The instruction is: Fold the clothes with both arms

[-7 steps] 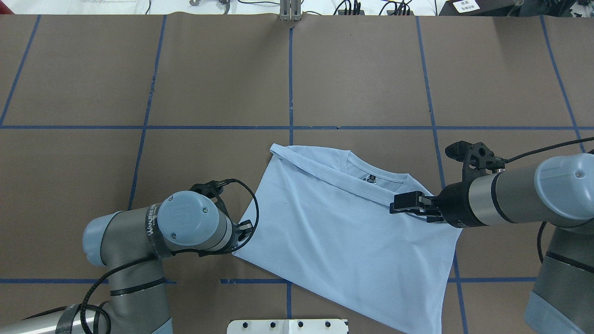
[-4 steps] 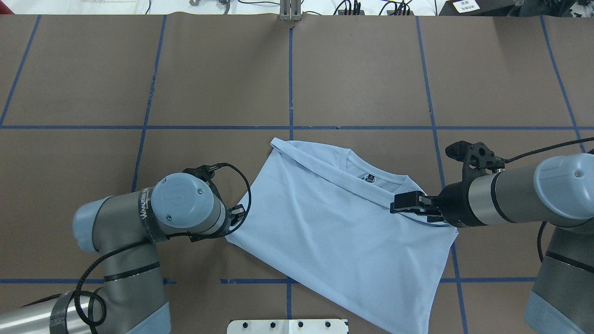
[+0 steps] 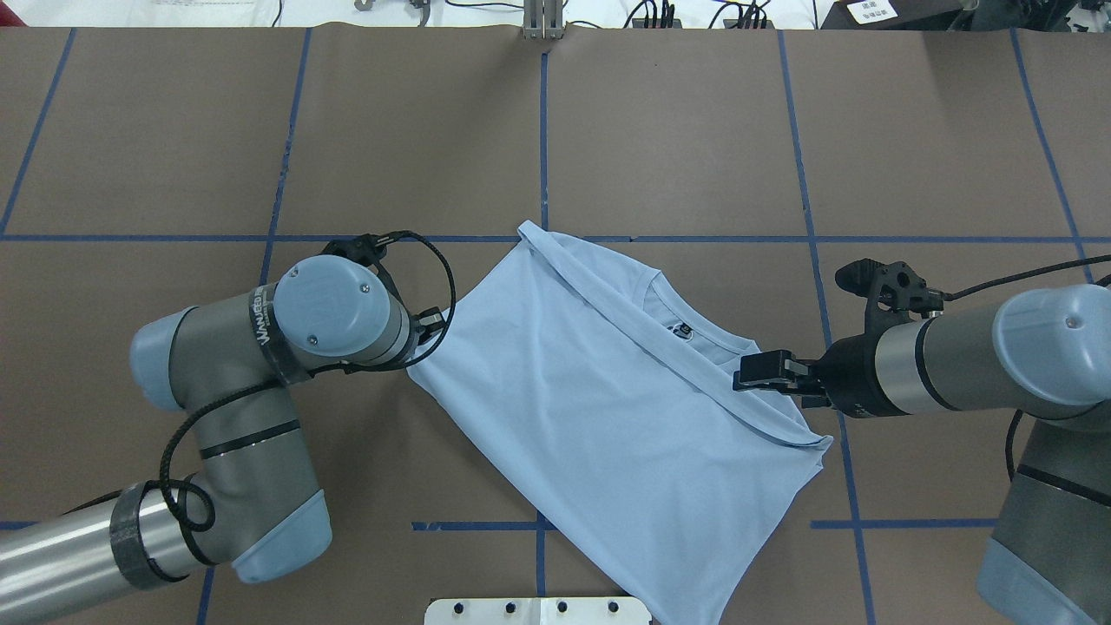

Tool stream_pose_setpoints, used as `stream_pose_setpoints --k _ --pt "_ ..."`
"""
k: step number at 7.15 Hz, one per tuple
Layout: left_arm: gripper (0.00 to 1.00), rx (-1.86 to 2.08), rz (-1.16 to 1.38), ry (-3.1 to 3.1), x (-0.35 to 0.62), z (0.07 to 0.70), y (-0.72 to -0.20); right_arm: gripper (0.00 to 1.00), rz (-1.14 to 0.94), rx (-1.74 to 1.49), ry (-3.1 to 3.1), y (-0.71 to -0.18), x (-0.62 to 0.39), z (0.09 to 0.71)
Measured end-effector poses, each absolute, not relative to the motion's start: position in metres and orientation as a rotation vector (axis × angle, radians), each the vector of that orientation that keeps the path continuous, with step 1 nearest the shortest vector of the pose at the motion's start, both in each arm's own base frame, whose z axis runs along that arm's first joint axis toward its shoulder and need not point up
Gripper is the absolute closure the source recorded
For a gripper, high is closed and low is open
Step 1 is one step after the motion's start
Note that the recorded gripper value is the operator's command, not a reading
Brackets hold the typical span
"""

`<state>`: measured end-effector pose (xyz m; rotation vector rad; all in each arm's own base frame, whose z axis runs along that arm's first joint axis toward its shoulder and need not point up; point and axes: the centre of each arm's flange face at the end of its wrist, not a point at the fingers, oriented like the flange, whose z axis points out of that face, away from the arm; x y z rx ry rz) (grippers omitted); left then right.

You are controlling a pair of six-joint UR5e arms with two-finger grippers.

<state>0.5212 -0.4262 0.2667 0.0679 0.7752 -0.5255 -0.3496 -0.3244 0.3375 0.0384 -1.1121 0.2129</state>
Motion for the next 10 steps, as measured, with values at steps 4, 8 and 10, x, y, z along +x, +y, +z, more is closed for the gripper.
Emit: stream_pose_setpoints --k 4,8,10 --pt "1.00 0.322 -0.478 0.775 0.507 0.291 -0.578 0.00 0.225 0.040 -1.108 -0.329 -0.349 0.340" --pt "0.55 0.598 -0.427 0.869 0.522 0.289 -0.649 0.00 0.233 0.050 -1.108 -0.332 -0.351 0.339" --pt "0.00 0.623 -0.430 0.877 0.522 0.296 -0.655 0.00 0.234 0.064 -1.106 -0.337 -0.356 0.337"
